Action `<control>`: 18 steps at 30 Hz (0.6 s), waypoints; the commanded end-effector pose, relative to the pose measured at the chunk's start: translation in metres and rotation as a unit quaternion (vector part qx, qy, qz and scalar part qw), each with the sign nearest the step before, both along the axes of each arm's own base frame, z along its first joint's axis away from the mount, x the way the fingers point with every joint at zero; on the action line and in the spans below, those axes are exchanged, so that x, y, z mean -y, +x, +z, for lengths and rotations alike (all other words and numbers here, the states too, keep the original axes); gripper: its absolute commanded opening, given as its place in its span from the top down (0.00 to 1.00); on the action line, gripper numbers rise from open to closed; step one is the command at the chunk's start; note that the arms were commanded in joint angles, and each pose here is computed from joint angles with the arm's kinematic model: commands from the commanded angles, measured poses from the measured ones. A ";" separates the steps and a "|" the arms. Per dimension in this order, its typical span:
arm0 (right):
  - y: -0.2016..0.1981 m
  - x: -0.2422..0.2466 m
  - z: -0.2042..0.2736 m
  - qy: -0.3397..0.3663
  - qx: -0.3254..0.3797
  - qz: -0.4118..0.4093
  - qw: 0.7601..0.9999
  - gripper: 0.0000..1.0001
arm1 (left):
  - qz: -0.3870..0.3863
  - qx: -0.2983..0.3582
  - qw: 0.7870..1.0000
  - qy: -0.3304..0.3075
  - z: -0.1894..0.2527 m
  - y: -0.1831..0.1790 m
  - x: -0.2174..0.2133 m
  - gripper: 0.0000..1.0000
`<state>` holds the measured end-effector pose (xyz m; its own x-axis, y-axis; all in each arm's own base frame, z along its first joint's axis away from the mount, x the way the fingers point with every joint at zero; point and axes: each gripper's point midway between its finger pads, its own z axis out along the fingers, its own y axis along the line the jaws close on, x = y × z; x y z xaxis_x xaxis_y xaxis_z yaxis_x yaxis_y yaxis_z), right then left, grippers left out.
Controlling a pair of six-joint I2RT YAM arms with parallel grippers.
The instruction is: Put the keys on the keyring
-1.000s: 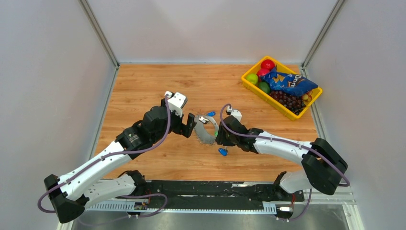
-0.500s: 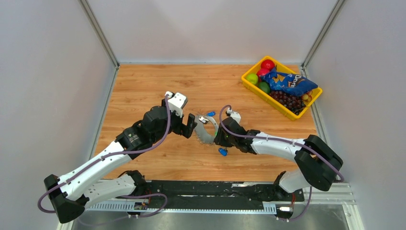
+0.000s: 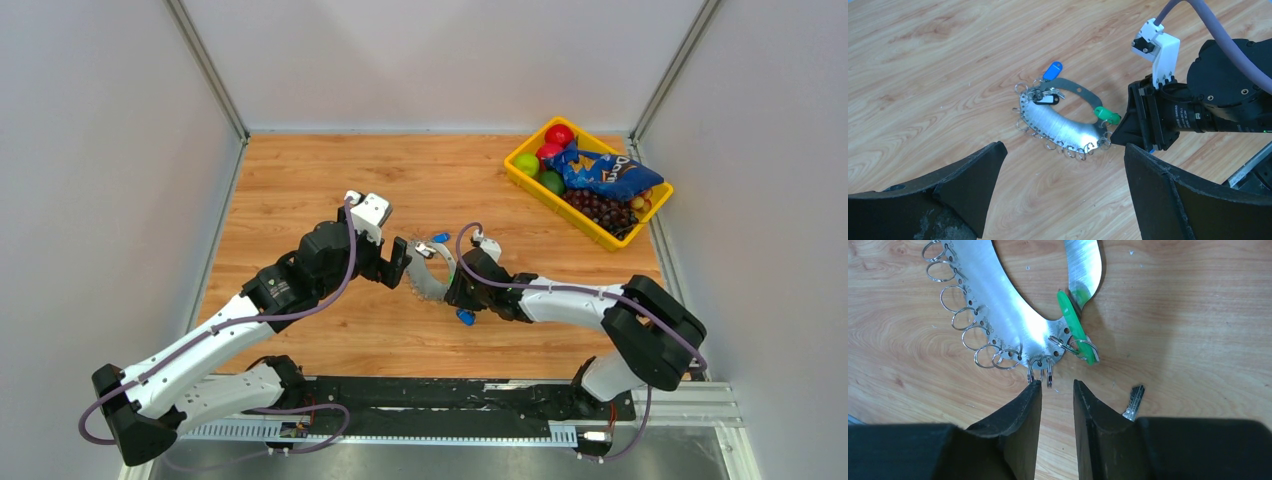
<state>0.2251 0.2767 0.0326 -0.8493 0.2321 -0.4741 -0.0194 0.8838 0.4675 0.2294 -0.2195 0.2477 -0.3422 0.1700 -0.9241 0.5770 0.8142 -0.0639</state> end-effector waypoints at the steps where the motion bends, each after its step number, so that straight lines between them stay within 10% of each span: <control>1: 0.003 -0.012 0.002 0.029 0.001 -0.006 1.000 0.69 | -0.001 0.002 1.000 -0.013 0.005 -0.002 0.001 0.00; 18: 0.009 -0.014 -0.003 0.029 0.013 -0.010 0.999 0.91 | 0.002 0.002 1.000 -0.010 0.004 -0.001 0.001 0.00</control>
